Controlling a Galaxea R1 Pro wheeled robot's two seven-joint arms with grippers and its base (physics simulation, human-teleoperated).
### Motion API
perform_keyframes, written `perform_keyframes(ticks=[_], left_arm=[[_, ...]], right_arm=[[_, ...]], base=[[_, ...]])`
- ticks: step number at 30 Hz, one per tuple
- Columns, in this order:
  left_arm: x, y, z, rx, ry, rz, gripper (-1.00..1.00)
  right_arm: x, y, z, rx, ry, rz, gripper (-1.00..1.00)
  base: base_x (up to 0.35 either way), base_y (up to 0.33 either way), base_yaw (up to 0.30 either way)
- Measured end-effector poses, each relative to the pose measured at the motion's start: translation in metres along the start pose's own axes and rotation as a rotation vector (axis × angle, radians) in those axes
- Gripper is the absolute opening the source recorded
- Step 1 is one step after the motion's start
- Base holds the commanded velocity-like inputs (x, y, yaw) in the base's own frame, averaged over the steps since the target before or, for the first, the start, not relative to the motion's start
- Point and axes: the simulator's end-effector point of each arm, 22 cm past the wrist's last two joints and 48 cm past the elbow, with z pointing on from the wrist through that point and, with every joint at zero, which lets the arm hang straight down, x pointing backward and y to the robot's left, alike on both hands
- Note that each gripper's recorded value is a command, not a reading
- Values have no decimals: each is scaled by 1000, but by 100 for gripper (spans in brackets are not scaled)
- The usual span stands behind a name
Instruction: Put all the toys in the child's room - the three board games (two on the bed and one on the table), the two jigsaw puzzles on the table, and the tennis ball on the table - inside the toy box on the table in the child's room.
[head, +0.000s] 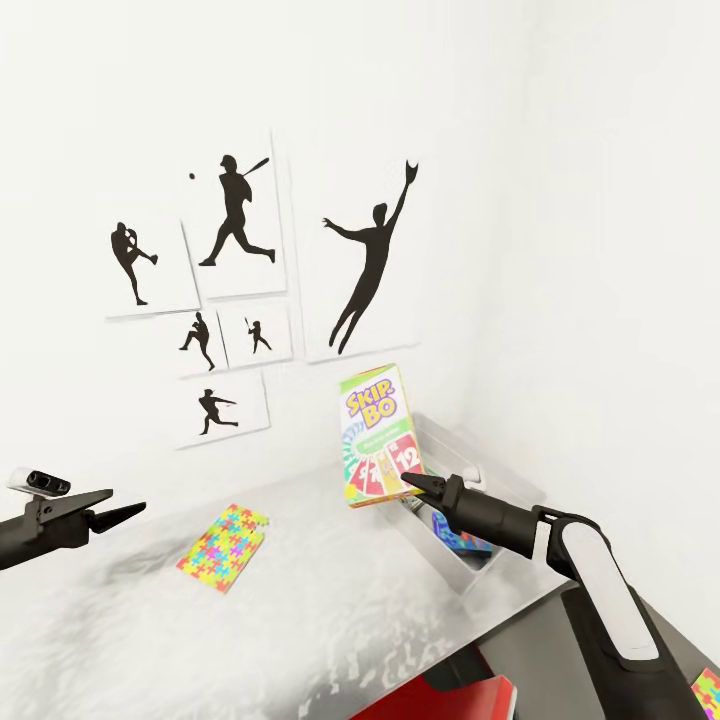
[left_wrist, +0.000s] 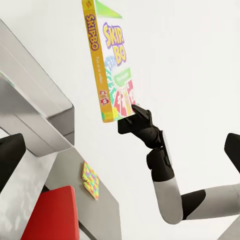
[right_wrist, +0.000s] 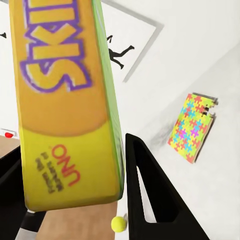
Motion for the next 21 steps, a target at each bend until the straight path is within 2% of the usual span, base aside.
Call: perform_keyframes(ticks=[15, 17, 19, 21], left_arm=[[3, 2, 5, 11, -1, -7, 100], [5, 2, 7, 16, -1, -11, 100], [5, 3, 8, 19, -2, -12, 100], [7, 4, 11, 22, -1, -15, 100]], right_arm=[[-6, -9, -4, 20, -12, 7, -100], [-21, -6, -9, 20, -35, -5, -100], [-55, 0, -16, 25, -84, -33, -100], [-95, -7, -22, 59, -120, -38, -100]], base=[[0, 0, 0], [0, 0, 0], [0, 0, 0], [0, 0, 0]])
